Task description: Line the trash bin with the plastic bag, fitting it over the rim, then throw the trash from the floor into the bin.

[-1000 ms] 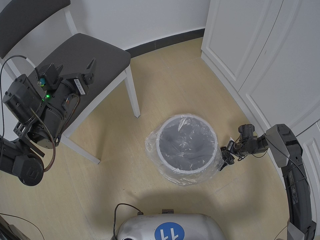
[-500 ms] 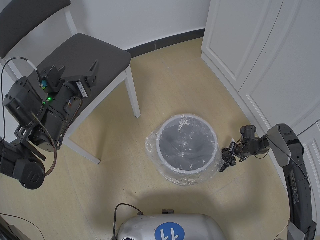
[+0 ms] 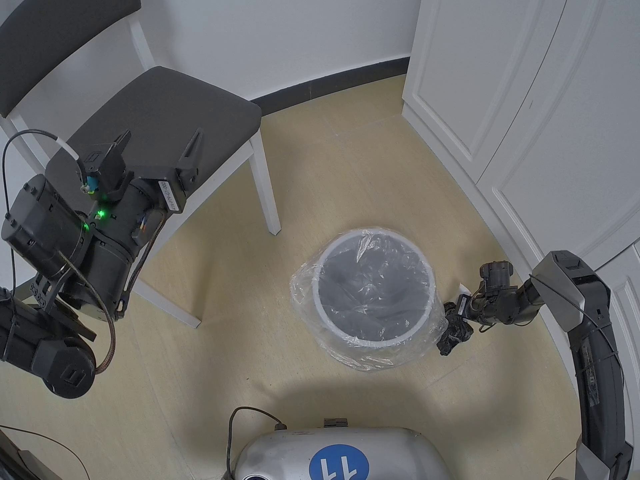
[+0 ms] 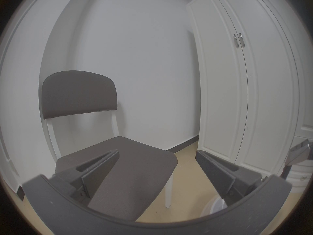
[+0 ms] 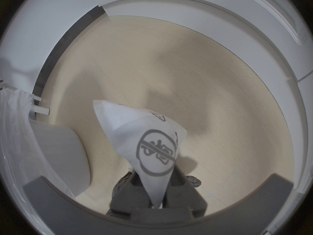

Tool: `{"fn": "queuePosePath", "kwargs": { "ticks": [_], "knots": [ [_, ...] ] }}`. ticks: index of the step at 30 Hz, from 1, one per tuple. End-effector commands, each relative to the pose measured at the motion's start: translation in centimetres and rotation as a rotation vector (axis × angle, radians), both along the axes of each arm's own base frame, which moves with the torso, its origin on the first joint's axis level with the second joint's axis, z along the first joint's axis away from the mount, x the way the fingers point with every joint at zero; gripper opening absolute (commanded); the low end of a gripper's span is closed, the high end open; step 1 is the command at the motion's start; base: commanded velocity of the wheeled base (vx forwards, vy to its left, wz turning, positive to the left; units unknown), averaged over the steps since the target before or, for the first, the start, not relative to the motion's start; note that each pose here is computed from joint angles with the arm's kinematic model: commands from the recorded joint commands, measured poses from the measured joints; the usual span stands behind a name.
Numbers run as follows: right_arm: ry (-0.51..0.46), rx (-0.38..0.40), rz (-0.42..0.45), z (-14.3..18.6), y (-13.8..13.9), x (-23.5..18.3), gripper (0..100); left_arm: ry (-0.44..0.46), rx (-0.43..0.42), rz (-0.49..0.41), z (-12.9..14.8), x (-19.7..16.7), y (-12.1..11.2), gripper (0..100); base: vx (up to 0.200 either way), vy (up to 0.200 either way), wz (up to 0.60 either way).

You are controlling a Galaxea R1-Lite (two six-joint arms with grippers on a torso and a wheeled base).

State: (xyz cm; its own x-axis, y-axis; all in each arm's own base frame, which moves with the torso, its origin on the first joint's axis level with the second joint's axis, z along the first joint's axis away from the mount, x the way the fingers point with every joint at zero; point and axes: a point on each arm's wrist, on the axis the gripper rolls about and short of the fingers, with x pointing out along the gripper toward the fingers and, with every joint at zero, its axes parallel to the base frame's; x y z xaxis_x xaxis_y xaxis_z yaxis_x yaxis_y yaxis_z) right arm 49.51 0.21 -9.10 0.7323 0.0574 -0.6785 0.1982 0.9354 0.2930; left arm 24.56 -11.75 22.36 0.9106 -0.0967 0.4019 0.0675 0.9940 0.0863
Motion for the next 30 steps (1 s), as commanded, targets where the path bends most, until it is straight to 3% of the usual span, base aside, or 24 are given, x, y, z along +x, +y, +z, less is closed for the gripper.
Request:
{"fn": "queuePosePath", "kwargs": {
  "ticks": [1, 4, 9, 10, 11, 12, 13, 14, 15, 18, 24, 26, 27, 29, 30],
  "knots": [
    [-0.030, -0.016, -0.004, 3.4, -0.6, -0.7, 0, 0.009, 0.036, 0.008, -0.5, -0.3, 0.0, 100, 0.000, 0.000, 0.00],
    [-0.041, -0.021, -0.006, 4.9, -0.8, -1.1, 0, 0.009, 0.041, 0.009, -0.5, -0.5, 0.0, 100, 0.000, 0.000, 0.00],
    [-0.070, -0.262, 0.022, 10.6, -0.9, -4.2, 0, 0.026, 0.061, 0.014, -1.0, -0.8, 0.2, 100, 0.000, 0.000, 0.00],
    [-0.073, -0.277, 0.021, 11.0, -0.8, -4.5, 0, 0.027, 0.064, 0.016, -1.0, -0.8, 0.2, 100, 0.000, 0.000, 0.00],
    [-0.118, -0.347, 0.032, 13.2, -0.6, -6.0, 0, 0.032, 0.085, 0.021, -1.2, -0.9, 0.2, 100, 0.000, 0.000, 0.00],
    [-0.118, -0.347, 0.032, 13.2, -0.6, -6.0, 0, 0.032, 0.085, 0.021, -1.2, -0.9, 0.2, 100, 0.000, 0.000, 0.00],
    [-0.186, -0.400, 0.056, 15.2, -0.3, -7.8, 0, 0.038, 0.105, 0.026, -1.4, -0.9, 0.2, 100, 0.000, 0.000, 0.00],
    [-0.186, -0.400, 0.056, 15.2, -0.3, -7.8, 0, 0.038, 0.105, 0.026, -1.4, -0.9, 0.2, 100, 0.000, 0.000, 0.00],
    [-0.264, -0.464, 0.097, 16.7, 0.1, -9.7, 0, 0.042, 0.119, 0.028, -1.6, -1.0, 0.2, 100, 0.000, 0.000, 0.00],
    [-0.385, -0.559, 0.147, 18.3, 1.2, -11.9, 0, 0.042, 0.124, 0.032, -1.6, -1.1, 0.2, 100, 0.000, 0.000, 0.00],
    [-0.576, -0.641, 0.190, 20.0, 3.9, -15.1, 0, 0.032, 0.120, 0.033, -1.3, -1.5, 0.4, 100, 0.000, 0.000, 0.00],
    [-0.682, -0.702, 0.209, 20.7, 4.7, -16.5, 0, 0.029, 0.121, 0.033, -1.2, -1.5, 0.5, 100, 0.000, 0.000, 0.00],
    [-0.682, -0.702, 0.209, 20.7, 4.7, -16.5, 0, 0.029, 0.121, 0.033, -1.2, -1.5, 0.5, 100, 0.000, 0.000, 0.00],
    [-0.855, -0.777, 0.206, 21.6, 5.7, -17.5, 0, 0.024, 0.119, 0.033, -1.1, -1.7, 0.6, 100, 0.000, 0.000, 0.00],
    [-0.857, -0.793, 0.232, 21.1, 6.1, -17.7, 0, 0.023, 0.121, 0.034, -1.0, -1.8, 0.6, 100, 0.000, 0.000, 0.00]
  ]
}}
